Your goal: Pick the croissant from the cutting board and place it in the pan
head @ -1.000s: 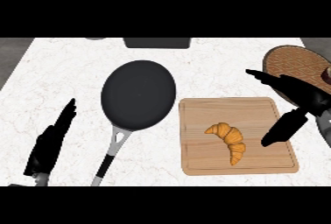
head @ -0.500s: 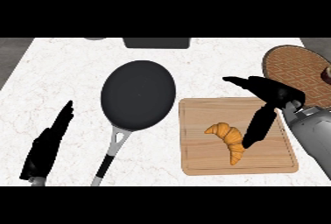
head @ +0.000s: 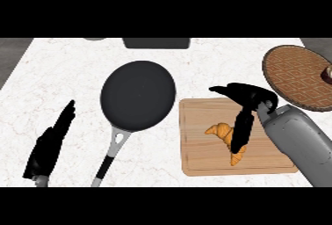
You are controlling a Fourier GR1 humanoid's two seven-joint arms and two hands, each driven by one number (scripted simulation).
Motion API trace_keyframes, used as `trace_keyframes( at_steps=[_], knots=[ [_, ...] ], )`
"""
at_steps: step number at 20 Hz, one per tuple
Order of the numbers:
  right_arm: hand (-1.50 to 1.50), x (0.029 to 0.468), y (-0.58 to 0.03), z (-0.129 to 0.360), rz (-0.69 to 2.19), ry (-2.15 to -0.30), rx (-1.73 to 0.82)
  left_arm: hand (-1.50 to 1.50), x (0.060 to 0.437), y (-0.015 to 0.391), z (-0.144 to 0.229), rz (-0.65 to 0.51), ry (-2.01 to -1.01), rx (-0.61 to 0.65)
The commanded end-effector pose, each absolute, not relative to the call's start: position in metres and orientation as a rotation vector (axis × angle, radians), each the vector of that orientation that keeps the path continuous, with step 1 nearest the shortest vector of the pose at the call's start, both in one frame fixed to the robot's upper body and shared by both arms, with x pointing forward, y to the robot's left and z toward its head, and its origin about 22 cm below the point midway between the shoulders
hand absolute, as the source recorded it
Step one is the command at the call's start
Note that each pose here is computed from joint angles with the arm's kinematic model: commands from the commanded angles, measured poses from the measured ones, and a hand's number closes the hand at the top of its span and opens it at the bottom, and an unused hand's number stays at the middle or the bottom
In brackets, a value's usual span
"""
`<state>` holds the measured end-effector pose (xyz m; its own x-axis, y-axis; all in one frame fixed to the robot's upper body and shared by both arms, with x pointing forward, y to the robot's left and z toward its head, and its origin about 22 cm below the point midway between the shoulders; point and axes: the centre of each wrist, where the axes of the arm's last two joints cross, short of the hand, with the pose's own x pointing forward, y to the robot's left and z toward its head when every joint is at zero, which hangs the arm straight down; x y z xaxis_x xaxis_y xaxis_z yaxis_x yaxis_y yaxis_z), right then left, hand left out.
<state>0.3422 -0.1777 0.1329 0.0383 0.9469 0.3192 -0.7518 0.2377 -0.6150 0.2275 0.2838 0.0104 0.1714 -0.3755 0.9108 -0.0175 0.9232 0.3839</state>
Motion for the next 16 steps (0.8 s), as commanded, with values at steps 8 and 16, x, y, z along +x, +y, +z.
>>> trace_keyframes(
  at_steps=[8, 16],
  knots=[
    [-1.5, 0.318, -0.148, 0.108, 1.419, -0.595, -0.389, 0.0, 0.217, 0.284, 0.007, -0.233, -1.372, 0.333],
    [-1.5, 0.328, -0.176, 0.081, 1.452, -0.508, -0.415, 0.0, 0.218, 0.279, 0.005, -0.252, -1.397, 0.326]
  ],
)
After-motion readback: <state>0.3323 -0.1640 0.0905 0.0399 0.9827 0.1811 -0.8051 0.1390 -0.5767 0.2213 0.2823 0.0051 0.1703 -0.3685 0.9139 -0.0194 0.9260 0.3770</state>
